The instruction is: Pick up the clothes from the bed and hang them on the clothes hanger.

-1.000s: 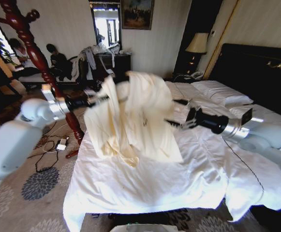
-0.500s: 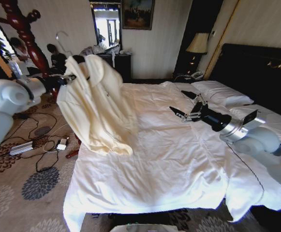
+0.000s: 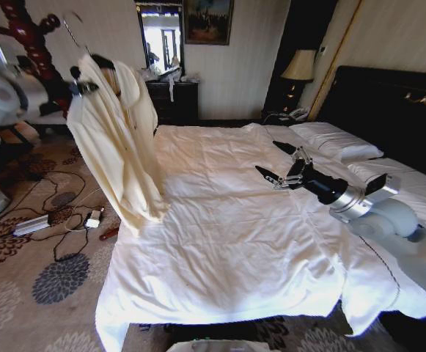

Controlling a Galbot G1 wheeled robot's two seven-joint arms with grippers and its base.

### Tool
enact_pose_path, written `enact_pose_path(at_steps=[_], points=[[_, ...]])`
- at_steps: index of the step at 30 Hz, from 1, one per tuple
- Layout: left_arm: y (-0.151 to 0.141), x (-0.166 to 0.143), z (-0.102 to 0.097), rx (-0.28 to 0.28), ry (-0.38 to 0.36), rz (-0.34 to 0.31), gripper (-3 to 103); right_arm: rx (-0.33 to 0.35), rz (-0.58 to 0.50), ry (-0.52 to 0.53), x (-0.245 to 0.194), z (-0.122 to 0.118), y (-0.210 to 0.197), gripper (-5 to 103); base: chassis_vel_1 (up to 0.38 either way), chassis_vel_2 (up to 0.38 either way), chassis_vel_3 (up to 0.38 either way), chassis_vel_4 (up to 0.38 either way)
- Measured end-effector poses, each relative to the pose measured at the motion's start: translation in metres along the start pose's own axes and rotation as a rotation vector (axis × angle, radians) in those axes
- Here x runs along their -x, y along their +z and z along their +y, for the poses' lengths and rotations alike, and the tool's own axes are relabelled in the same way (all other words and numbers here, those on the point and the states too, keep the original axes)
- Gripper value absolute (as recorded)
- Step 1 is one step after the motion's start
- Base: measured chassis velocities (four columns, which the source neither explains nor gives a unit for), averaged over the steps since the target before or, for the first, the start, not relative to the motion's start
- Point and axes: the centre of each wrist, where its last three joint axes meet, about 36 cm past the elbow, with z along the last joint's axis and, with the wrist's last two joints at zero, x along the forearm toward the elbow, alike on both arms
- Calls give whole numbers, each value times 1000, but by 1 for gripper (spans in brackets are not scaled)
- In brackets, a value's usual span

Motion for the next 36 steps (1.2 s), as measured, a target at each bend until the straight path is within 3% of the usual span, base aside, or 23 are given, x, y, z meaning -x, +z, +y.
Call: enact_pose_path(at_steps=[5, 15, 25, 36], points=[[-12, 8, 13, -43, -75, 14, 17, -1, -7, -6, -2, -1, 2, 100, 0, 0, 0, 0], [-27, 29, 33, -86, -146, 21, 17, 7, -12, -6, -3, 1, 5, 100, 0, 0, 0, 0], [-25, 40, 45, -110, -187, 55, 17, 4, -6, -2, -5, -1, 7, 100, 0, 0, 0, 0], [-8, 48, 47, -92, -167, 99, 17, 5, 5, -4, -6, 0, 10, 100, 0, 0, 0, 0]])
